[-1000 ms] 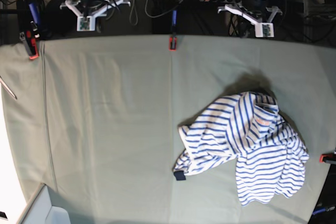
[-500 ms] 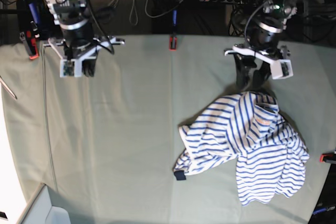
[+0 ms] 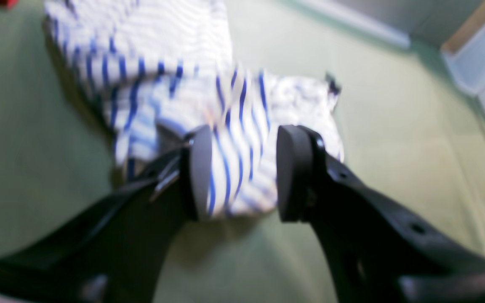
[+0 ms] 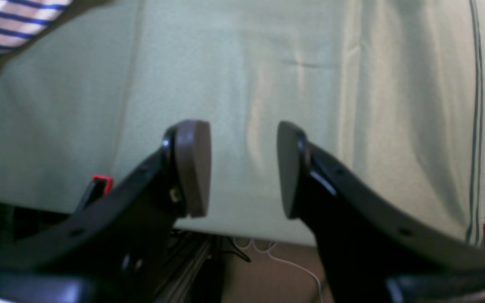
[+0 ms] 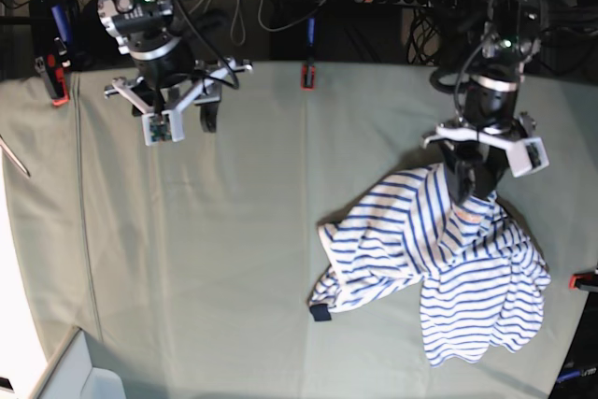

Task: Layout the t-shirt on the table in an organized manner, then fold the t-shirt properly
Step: 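Lower the left gripper onto the crumpled striped shirt and grasp it, then lift the shirt with the left gripper and drag it across the table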

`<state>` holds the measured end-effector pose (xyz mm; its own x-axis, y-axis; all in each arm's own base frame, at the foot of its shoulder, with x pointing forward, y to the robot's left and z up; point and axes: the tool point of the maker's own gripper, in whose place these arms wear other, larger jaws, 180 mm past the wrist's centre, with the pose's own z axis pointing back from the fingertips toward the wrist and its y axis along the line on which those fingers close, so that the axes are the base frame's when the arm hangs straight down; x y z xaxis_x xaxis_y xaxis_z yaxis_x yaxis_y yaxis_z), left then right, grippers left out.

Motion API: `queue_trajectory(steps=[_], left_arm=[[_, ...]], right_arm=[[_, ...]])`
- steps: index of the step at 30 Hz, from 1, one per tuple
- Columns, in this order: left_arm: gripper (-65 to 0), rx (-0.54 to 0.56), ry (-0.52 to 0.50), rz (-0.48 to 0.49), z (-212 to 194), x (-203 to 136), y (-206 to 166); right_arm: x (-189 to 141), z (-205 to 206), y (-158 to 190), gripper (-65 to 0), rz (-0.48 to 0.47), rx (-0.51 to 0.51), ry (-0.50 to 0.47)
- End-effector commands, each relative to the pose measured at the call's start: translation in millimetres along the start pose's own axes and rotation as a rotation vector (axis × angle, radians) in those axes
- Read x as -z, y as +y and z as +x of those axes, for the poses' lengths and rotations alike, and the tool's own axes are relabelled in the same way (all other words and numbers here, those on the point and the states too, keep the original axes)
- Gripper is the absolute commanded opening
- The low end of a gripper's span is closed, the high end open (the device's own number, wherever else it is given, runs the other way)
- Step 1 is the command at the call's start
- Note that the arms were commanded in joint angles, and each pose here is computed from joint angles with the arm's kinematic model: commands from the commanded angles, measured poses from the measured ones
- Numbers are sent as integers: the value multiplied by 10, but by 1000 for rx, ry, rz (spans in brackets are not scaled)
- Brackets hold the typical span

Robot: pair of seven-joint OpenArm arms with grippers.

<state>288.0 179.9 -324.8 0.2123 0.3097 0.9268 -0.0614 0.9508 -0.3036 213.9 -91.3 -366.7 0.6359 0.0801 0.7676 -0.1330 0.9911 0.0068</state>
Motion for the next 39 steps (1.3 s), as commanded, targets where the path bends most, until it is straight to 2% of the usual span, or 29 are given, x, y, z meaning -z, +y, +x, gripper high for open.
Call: queue_trajectory(steps=[1, 10, 21, 31, 39], left_arm=[[-398, 8, -41, -13, 117, 11, -33], [-398, 7, 13, 58, -128, 266, 256], [-400, 5, 3, 73, -90, 448, 318], [-400, -27, 0, 169, -112, 539, 650], [-403, -34, -20, 161, -29, 665, 608]], right_arm=[[-22, 82, 14, -380, 5, -3, -33], [-22, 73, -12, -380, -2, -4, -28], [-24, 55, -16, -379, -3, -3, -23], [-2, -22, -23, -378, -5, -4, -2], [1, -16, -24, -379, -5, -4, -3]])
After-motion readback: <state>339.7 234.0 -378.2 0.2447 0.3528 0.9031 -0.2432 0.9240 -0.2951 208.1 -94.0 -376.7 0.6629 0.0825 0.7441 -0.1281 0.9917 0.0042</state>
